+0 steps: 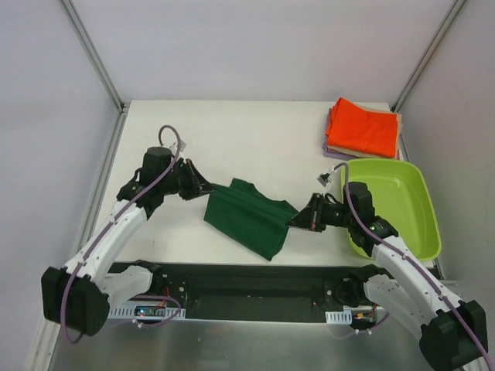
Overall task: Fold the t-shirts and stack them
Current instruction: Fold the long partially folded tshirt into a neat square, then smooth out wrinkles on the folded tshirt
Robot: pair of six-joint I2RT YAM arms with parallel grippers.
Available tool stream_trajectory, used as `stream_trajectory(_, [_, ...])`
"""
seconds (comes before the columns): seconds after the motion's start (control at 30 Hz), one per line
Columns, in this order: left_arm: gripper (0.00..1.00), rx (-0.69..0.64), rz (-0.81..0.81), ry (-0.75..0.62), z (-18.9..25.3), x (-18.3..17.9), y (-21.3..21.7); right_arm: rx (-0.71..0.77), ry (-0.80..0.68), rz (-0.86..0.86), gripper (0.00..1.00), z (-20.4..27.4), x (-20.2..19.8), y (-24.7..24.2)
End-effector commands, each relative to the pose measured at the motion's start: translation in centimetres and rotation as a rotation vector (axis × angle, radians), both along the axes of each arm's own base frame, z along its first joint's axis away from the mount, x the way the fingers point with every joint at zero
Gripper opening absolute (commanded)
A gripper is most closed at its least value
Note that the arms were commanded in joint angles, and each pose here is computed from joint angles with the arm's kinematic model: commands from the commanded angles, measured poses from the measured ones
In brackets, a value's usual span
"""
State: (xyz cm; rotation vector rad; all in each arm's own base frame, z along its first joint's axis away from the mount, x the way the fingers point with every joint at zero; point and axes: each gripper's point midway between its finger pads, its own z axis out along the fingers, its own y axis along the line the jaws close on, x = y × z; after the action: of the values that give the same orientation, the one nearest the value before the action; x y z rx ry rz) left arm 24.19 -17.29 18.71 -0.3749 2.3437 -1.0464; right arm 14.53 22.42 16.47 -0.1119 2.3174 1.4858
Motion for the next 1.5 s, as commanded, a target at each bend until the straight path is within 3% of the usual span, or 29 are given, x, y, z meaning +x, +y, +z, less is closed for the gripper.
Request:
stream_trajectory(0.0, [0.0,0.064,0.034,-0.122,1.8,6.0,-0.5,-0.053,0.031,-0.078,0.01,-1.9,2.1,-1.4])
stream_trajectory(0.4, [0.0,0.147,-0.028,0.053,-4.7,12.7,-3.0,-0.11,0.122,-0.185,0.02,-5.5,7.5,-3.7])
stream_trajectory(0.5, [0.0,0.166,-0.018,0.079,-6.0,13.6,-3.0,-0.115,0.162,-0.187,0.05,-6.4,8.4,-3.8])
stream_trajectory(0.6, [0.0,0.177,-0.021,0.098,-6.9,14.2,-3.1,-0.125,0.164,-0.207,0.14,-6.9,9.7,-4.0])
stream_trajectory(0.63, [0.05,0.179,-0.021,0.098,-6.9,14.4,-3.1,-0.125,0.15,-0.208,0.21,-6.6,10.2,-4.0])
stream_trajectory(0.67, [0.23,0.174,-0.026,0.098,-6.9,14.5,-3.2,-0.121,0.134,-0.206,0.3,-6.1,10.5,-3.9])
stream_trajectory(0.7, [0.55,0.161,-0.04,0.088,-6.3,14.6,-3.6,-0.116,0.115,-0.21,0.42,-5.5,10.9,-3.9])
stream_trajectory(0.77, [0.9,0.136,-0.066,0.065,-5.2,14.6,-4.1,-0.11,0.065,-0.216,0.57,-4.2,11.4,-3.9])
stream_trajectory(0.8, [0.99,0.128,-0.08,0.053,-4.7,14.5,-4.2,-0.107,0.047,-0.219,0.59,-3.7,11.5,-3.9])
stream_trajectory(0.87, [0.99,0.114,-0.1,0.029,-3.6,14.1,-4.5,-0.101,-0.008,-0.22,0.64,-2.4,11.3,-3.9])
stream_trajectory(1.03, [0.99,0.079,-0.157,0.013,-2.6,12.6,-5.3,-0.107,-0.119,-0.146,0.99,-0.4,9.4,-1.9])
stream_trajectory(1.17, [0.99,0.052,-0.243,0.022,-3.1,12.0,-7.2,-0.128,-0.211,-0.094,0.96,0.6,9.0,0.9])
stream_trajectory(1.3, [0.99,0.037,-0.274,0.065,-4.8,12.9,-8.3,-0.147,-0.234,-0.098,0.96,0.3,11.1,3.2])
stream_trajectory(1.47, [0.99,0.068,-0.283,0.092,-7.7,15.3,-8.9,-0.26,-0.153,-0.153,0.96,-4.5,15.0,4.7])
